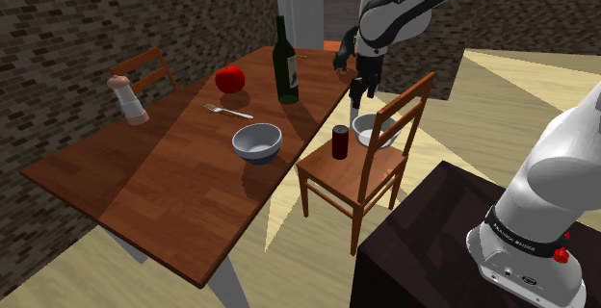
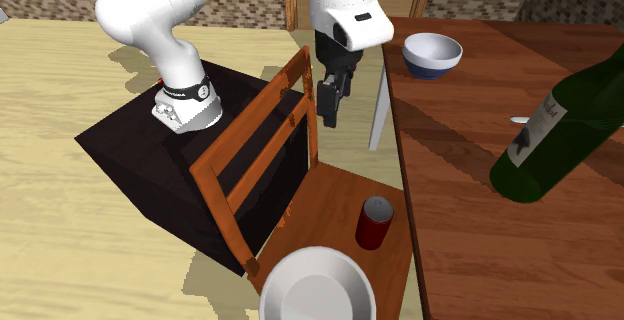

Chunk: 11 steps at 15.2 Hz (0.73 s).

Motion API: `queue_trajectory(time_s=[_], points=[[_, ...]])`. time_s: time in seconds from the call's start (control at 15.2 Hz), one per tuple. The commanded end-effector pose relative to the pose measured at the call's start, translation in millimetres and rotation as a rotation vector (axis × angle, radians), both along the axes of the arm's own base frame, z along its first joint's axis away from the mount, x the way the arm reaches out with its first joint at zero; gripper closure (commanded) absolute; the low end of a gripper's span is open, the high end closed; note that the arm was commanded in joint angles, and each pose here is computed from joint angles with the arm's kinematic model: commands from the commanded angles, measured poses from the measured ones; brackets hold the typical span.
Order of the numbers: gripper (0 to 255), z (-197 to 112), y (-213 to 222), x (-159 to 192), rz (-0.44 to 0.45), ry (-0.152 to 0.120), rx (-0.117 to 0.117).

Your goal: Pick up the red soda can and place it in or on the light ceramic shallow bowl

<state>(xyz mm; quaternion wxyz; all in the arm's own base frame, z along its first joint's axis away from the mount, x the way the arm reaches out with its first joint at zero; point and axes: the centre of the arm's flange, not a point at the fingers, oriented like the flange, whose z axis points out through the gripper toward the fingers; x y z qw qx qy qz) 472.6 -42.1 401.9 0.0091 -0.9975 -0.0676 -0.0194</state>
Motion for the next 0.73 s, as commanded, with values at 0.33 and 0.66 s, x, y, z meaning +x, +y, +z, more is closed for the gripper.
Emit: queue_trajectory(time_s=[0.33,0.66], points=[[0,-71,-18,59,0.019,0.016,-0.006],[0,-122,-29,101,0.033,0.028,-0.010]])
